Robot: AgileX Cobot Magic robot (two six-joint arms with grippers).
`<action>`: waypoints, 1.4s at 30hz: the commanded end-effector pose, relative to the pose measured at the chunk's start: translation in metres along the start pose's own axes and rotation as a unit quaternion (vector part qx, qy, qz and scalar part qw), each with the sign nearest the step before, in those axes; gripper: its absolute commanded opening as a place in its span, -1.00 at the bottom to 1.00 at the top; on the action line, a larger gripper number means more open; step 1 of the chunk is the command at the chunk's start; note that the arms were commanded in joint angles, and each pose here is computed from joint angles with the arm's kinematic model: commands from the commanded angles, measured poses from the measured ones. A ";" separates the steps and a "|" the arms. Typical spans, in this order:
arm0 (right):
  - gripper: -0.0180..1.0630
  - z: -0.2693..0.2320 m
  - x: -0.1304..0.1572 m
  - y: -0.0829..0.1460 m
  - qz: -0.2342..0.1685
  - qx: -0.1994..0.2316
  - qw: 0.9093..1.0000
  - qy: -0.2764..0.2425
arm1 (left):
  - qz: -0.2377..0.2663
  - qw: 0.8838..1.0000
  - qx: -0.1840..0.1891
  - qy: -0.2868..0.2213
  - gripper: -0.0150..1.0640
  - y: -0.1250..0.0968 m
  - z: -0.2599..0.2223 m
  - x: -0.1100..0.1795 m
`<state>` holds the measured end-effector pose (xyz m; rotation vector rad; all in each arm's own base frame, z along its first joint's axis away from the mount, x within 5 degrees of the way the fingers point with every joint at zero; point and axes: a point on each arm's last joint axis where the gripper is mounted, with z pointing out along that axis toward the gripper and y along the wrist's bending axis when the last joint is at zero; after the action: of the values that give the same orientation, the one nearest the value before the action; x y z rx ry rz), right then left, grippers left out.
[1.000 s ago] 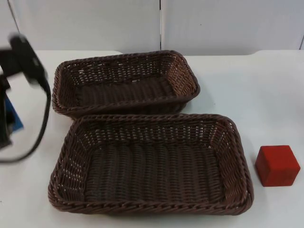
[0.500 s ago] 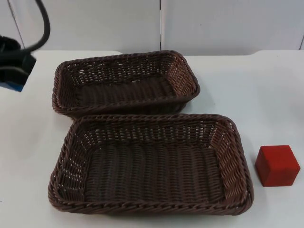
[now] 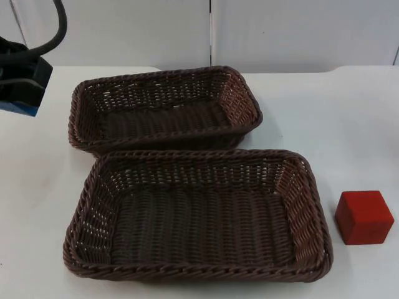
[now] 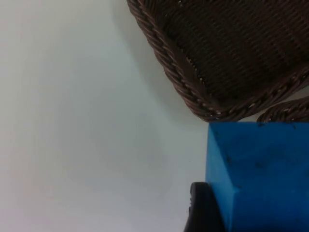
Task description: Pick up one cube with the left hand and place it into the upper basket. Pick up one cube with the right hand and place it into the lower basket.
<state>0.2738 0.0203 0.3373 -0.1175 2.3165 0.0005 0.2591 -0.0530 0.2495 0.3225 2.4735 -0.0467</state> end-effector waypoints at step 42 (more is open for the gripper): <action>0.98 -0.003 -0.002 -0.002 -0.009 0.006 1.000 0.002 | 0.054 0.997 0.038 -0.034 -0.98 -0.038 0.110 -0.088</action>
<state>0.2728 0.0200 0.3363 -0.1204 2.3320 -0.0049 0.3790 -0.1173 0.2143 0.4568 2.4042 -0.1091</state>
